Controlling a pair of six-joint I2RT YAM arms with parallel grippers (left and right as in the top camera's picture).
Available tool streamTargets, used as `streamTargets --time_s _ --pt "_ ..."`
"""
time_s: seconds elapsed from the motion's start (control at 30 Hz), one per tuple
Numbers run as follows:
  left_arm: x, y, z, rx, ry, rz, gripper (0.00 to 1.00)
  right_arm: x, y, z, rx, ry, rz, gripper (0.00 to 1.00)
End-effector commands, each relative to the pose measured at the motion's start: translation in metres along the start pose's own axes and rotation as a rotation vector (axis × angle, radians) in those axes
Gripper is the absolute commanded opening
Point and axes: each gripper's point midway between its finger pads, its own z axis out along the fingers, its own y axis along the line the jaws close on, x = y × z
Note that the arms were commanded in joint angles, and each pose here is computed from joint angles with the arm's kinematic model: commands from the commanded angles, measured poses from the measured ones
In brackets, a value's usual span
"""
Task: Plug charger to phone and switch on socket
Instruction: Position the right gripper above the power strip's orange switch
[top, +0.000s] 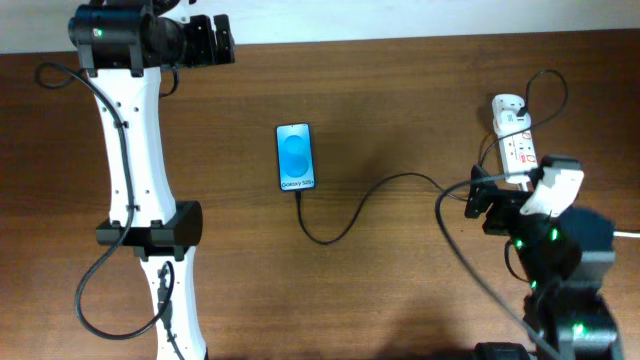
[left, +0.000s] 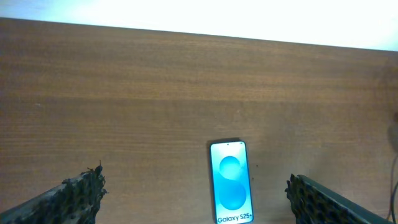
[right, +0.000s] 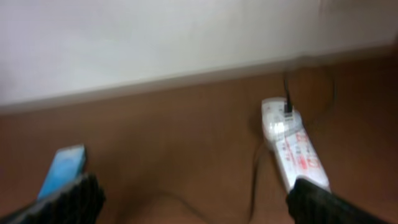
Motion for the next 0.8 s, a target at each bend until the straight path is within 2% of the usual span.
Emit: streamTargets --time_s 0.0,0.2,0.27,0.43,0.57,0.77 --pt "-0.003 0.001 -0.011 -0.007 -0.024 0.006 0.99 -0.026 0.002 0.012 0.016 0.102 0.002 0.98" --pt "-0.004 0.001 -0.011 -0.007 -0.024 0.006 0.99 -0.048 0.003 0.045 0.064 0.422 0.02 0.98" --pt "-0.003 0.001 -0.011 -0.007 -0.024 0.005 0.99 -0.06 0.006 0.065 0.046 0.422 0.024 0.98" --pt "-0.004 0.001 -0.011 -0.007 -0.024 0.006 0.99 -0.041 -0.005 0.091 0.058 0.493 0.05 0.98" --pt "-0.003 0.001 -0.011 -0.007 -0.024 0.005 1.0 -0.037 -0.061 0.094 0.116 0.508 0.188 0.98" --pt "-0.003 0.001 -0.011 -0.007 -0.024 0.005 0.99 0.004 -0.197 0.113 0.347 0.557 0.394 0.98"
